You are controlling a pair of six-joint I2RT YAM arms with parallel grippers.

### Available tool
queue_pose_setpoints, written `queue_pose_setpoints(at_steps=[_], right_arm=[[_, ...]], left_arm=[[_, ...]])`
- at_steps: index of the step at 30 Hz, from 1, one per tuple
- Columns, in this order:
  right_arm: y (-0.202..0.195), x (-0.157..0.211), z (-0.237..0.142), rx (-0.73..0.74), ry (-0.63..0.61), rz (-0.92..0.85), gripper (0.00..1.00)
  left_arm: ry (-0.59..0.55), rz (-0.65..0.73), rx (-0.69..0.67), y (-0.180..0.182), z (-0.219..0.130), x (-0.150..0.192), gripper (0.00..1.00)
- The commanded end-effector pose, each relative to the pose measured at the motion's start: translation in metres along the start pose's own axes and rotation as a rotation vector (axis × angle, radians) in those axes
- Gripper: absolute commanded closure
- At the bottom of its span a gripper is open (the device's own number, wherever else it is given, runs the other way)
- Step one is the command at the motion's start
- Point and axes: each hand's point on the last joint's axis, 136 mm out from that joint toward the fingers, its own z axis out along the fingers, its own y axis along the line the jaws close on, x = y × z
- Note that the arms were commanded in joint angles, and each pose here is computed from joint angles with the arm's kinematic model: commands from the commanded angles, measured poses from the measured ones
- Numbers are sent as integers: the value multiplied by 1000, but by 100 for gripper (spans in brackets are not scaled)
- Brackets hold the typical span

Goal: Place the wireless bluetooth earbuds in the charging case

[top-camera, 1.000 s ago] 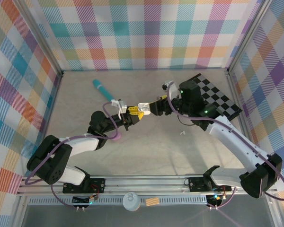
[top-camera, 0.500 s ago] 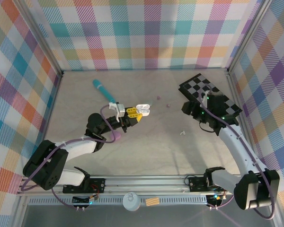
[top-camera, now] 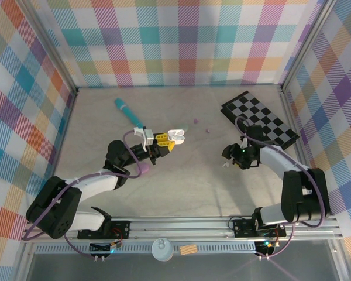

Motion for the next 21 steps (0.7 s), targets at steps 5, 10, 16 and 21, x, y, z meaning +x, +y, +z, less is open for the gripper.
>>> queue_pose_setpoints(at_steps=[5, 10, 16, 21], right_arm=[[-5, 4, 18, -8, 46, -9, 42], [2, 8, 26, -61, 89, -2, 43], [10, 11, 24, -101, 102, 1, 46], [20, 9, 20, -147, 96, -7, 47]], left_arm=[[-10, 50, 20, -5, -4, -10, 87], [-9, 51, 23, -6, -3, -11, 87], [-5, 47, 19, -5, -4, -10, 87], [-5, 46, 20, -6, -4, -10, 87]])
